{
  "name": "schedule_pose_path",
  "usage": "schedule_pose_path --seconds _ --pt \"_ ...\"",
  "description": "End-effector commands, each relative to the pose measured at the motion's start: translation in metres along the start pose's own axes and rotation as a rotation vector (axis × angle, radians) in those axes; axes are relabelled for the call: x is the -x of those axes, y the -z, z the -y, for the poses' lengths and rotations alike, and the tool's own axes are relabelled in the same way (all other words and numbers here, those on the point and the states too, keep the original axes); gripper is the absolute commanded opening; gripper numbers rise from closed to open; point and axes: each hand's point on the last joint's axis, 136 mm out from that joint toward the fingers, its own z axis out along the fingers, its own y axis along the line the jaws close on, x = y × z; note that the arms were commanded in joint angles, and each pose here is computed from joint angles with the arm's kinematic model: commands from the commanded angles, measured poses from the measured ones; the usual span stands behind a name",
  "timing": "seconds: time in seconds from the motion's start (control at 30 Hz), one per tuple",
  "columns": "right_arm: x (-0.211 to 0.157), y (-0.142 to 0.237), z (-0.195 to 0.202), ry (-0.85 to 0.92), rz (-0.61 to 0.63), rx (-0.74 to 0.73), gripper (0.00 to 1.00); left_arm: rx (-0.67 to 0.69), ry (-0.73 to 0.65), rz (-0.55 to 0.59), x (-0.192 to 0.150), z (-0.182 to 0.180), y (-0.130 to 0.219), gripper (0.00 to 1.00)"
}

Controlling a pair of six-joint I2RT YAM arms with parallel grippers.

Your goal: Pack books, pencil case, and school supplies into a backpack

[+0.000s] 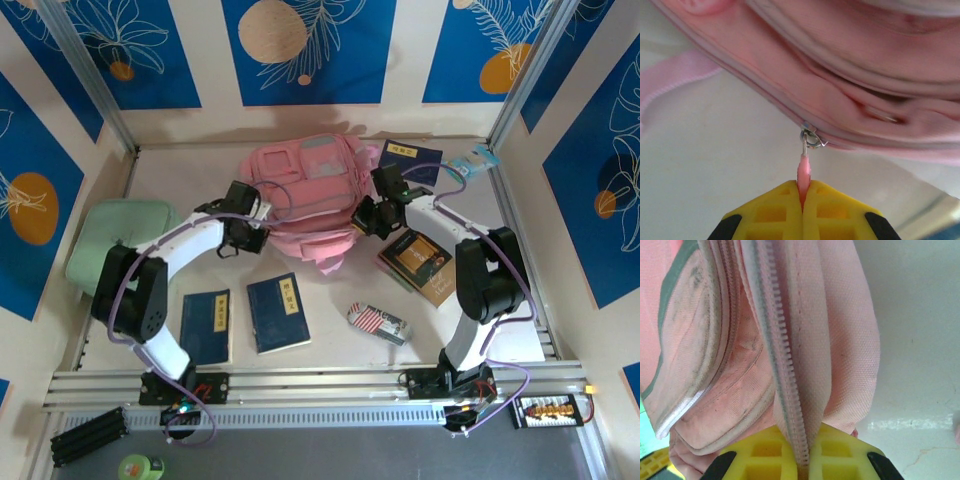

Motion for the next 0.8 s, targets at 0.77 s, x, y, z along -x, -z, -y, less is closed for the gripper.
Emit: schedule_pose_path --seconds 0.77 --pt "0.019 0.037 -0.035 0.194 0.035 0.185 0.0 0.067 -0.277 0.073 0.093 -0.08 -0.046 0.0"
